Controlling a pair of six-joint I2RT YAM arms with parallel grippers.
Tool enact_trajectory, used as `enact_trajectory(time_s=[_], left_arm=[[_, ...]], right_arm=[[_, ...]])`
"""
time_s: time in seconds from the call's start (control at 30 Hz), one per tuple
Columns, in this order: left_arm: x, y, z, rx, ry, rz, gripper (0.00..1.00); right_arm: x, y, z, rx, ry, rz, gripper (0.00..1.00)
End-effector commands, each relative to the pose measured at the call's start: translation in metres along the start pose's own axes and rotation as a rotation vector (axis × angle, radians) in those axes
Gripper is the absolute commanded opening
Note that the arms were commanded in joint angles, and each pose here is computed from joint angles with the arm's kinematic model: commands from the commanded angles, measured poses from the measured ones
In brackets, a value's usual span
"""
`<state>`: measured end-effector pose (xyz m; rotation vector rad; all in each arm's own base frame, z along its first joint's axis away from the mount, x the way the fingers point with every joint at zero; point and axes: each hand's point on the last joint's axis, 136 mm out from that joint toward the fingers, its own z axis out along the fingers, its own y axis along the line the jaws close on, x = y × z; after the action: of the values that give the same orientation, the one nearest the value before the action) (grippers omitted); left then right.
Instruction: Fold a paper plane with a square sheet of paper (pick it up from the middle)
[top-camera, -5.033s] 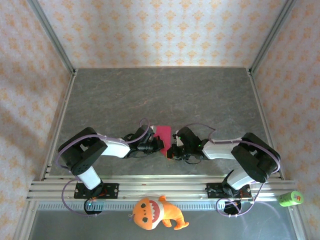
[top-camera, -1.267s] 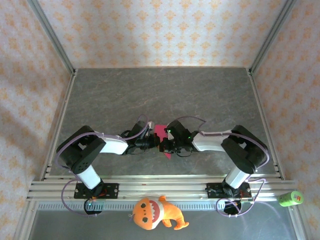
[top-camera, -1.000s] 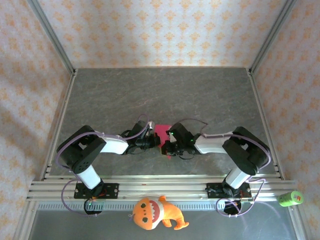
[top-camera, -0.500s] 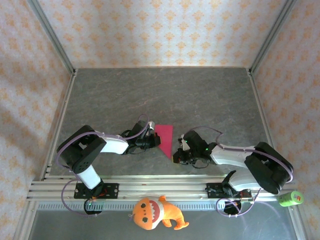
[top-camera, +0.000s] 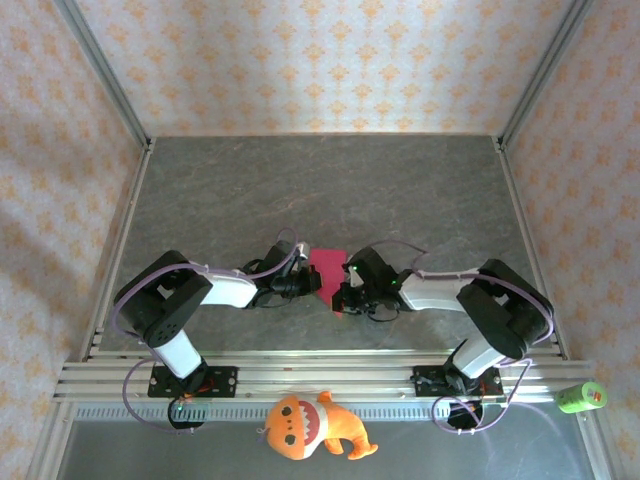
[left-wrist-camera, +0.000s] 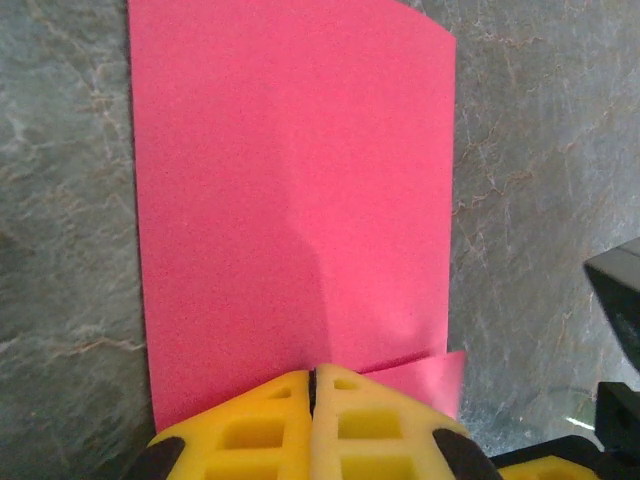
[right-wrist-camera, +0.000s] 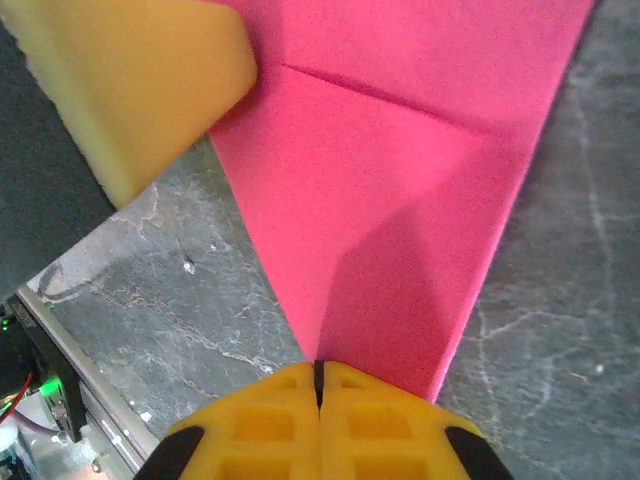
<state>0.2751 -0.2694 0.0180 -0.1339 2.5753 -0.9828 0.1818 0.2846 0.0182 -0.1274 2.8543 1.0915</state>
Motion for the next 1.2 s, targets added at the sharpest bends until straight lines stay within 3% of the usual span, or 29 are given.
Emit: enact_trajectory(time_s=[0.0,0.2,0.4,0.67,1.17], left_arm=[[0.001,0.020,-0.005,-0.106,-0.002,-0.008,0.00],[-0.020,-0.034,-0.028,0.020,-0.074,0.037,0.09],[0.010,-0.051,-0.025,0.108,-0.018,0.029,0.03],[0.050,-0.025,-0.002,0.052,0.067,-0.032,0.00],[0.031,0.012,0.001,-0.086,0.015,-0.067,0.00]], right_arm=[[0.013,-0.030,0.001,0.087,0.013,0.029,0.00],[0.018,-0.043,0.005,0.129,0.020,0.051,0.00],[0.014,-0.041,0.005,0.125,0.010,0.053,0.00],[0.014,-0.042,0.004,0.125,0.004,0.058,0.00],[0.022,-0.050,0.002,0.135,0.007,0.066,0.00]])
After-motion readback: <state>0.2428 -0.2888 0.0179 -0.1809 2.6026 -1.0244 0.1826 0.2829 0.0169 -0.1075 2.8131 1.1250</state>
